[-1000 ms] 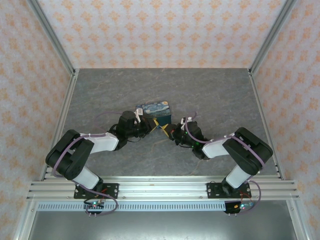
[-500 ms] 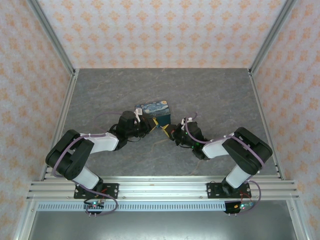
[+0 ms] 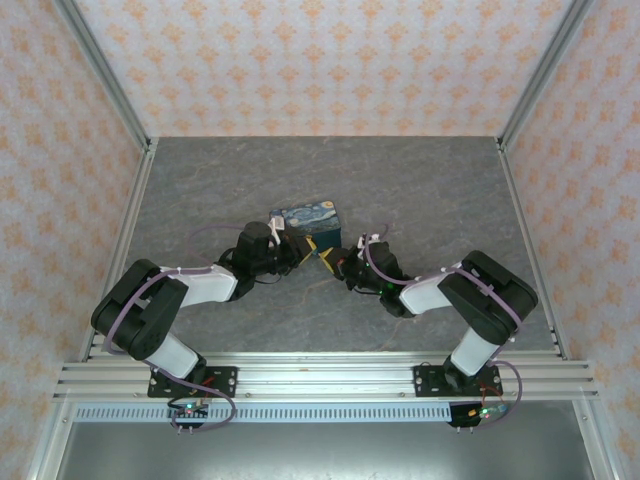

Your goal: Unlock the padlock with the key

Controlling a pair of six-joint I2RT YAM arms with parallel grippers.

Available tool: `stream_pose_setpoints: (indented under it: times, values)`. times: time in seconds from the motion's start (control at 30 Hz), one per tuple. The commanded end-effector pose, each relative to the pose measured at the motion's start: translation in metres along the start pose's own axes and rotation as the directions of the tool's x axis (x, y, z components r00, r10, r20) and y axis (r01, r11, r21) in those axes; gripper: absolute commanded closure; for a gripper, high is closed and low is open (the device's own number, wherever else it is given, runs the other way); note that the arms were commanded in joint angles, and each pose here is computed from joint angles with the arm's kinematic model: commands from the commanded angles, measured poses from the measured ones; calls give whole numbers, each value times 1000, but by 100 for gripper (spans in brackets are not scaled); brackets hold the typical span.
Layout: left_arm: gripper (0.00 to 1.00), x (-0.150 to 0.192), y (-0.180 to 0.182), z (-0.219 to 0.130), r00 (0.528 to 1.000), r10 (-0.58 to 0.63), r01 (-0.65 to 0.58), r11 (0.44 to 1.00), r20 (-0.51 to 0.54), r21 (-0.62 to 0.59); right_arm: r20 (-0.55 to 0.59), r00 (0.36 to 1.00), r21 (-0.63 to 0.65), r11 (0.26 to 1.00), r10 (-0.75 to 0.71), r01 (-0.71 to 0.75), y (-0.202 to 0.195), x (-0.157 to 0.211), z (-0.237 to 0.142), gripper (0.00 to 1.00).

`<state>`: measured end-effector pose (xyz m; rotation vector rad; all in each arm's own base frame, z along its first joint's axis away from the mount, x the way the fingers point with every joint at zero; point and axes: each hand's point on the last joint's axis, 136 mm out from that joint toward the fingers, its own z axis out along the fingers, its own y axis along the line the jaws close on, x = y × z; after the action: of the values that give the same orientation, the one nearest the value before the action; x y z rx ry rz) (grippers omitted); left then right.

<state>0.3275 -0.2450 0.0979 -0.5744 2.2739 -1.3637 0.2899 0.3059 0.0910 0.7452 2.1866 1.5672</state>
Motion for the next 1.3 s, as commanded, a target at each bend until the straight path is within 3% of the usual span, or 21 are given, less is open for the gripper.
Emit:
stream_pose_setpoints:
  times: [0.0, 0.33, 1.27]
  values:
    - [100, -7, -11, -5, 999, 18, -20, 999, 40, 38, 10, 1000, -54, 999, -5, 6, 19, -1, 3, 100]
    - [100, -6, -9, -6, 999, 19, -21, 999, 41, 35, 29, 999, -8, 1000, -20, 20, 7, -3, -2, 100]
    - [100, -5, -5, -5, 999, 19, -20, 1000, 34, 22, 24, 999, -22, 999, -41, 42, 22, -4, -1, 100]
